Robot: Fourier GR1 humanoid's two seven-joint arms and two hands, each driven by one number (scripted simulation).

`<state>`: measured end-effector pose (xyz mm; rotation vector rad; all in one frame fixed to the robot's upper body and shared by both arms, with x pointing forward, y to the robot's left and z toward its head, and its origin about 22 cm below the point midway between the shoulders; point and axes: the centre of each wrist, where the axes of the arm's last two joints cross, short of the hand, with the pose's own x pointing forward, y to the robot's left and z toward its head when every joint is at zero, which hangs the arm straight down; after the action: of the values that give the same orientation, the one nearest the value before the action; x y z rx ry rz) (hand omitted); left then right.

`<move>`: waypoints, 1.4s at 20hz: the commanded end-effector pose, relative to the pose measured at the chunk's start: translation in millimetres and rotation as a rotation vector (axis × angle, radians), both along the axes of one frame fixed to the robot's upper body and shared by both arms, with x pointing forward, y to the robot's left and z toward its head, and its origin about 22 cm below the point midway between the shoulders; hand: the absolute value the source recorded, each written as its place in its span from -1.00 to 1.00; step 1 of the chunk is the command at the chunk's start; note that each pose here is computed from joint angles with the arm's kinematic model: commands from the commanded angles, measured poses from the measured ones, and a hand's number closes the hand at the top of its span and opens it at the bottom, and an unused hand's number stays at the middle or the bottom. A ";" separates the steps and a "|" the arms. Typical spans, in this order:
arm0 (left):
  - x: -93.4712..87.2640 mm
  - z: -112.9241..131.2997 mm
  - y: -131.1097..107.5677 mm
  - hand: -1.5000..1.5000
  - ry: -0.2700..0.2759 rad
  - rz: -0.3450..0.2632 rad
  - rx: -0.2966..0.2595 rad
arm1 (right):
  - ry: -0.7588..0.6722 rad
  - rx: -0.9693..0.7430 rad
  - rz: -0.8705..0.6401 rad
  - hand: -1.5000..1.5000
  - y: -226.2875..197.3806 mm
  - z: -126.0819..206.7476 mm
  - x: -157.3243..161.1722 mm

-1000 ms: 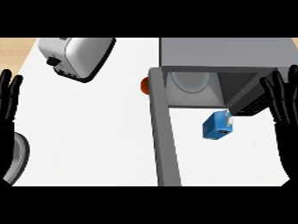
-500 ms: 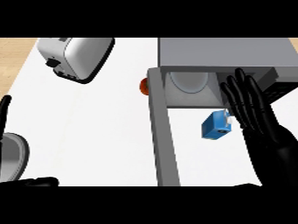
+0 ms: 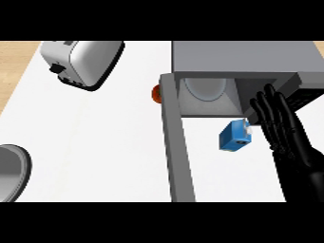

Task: Pick up the milk, place it into the microwave and close the microwave

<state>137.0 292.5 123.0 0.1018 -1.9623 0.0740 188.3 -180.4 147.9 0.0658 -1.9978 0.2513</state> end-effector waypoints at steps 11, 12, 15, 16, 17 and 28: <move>-33.2 3.1 13.1 -1.00 0.005 0.010 -0.009 | 0.093 -0.017 -0.070 -1.00 -9.4 -73.7 16.0; -41.1 0.8 29.1 -1.00 -0.003 0.007 -0.017 | 0.113 -0.022 -0.076 -1.00 -20.8 -78.5 24.3; -44.3 2.8 33.1 -1.00 0.003 0.006 -0.009 | 0.144 -0.005 -0.098 -1.00 -31.1 -86.7 26.2; -35.9 15.0 29.5 -1.00 0.014 0.002 -0.001 | 0.147 -0.001 -0.104 -1.00 -34.4 -96.6 38.0; -49.6 13.8 24.1 -1.00 -0.011 0.022 -0.006 | 0.150 -0.029 -0.134 -1.00 -32.0 -104.1 33.7; -58.5 18.9 34.5 -1.00 0.003 -0.010 0.013 | 0.182 -0.051 -0.244 -1.00 -68.6 -151.9 54.5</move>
<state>86.4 327.6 121.0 0.1259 -1.9042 0.0728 233.5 -243.7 2.7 -0.1378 -1.8110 0.1284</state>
